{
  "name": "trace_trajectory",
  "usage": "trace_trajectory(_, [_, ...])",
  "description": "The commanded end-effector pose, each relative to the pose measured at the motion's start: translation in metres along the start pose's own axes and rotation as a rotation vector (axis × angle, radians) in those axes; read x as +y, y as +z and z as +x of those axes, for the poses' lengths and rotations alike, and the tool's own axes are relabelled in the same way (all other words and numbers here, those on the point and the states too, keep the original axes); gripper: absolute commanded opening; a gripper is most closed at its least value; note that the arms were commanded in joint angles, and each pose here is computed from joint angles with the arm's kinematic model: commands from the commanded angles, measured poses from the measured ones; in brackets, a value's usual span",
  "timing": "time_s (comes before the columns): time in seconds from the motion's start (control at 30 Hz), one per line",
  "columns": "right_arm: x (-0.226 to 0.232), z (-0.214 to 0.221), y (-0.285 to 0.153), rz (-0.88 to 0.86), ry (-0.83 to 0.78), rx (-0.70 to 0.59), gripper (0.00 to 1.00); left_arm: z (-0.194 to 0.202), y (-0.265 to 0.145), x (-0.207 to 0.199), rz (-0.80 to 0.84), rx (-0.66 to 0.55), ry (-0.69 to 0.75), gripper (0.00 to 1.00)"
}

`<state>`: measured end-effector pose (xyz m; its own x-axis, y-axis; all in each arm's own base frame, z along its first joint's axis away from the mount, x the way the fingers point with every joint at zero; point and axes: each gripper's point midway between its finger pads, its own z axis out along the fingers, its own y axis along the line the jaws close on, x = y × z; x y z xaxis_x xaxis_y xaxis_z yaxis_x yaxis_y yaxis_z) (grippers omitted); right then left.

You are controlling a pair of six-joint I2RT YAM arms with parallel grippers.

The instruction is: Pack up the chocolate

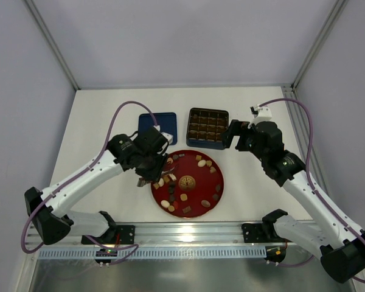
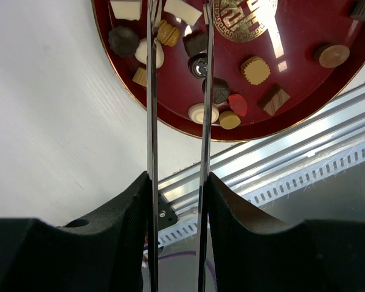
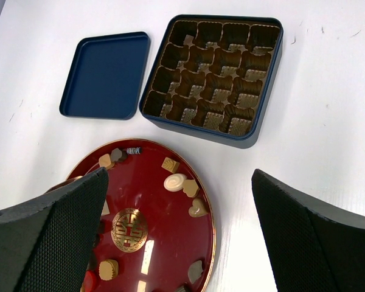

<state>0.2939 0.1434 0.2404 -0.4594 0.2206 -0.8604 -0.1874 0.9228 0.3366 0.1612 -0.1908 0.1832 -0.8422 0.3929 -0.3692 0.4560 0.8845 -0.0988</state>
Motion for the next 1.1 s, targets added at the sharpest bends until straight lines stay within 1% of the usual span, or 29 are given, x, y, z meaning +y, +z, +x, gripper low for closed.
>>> trace_trajectory(0.0, [0.0,-0.007,0.002,0.006,0.001,-0.028,1.0,0.008,-0.007,-0.002,0.022,-0.003,0.0,0.41])
trace_trajectory(0.13, [0.0,-0.007,0.002,0.006,0.001,-0.027,1.0,0.014,-0.003,0.001,0.011,0.017,0.014,0.43])
trace_trajectory(1.07, [-0.003,-0.005,0.0,0.014,-0.006,-0.028,1.0,0.011,0.023,-0.006,0.008,0.075,0.068,0.43])
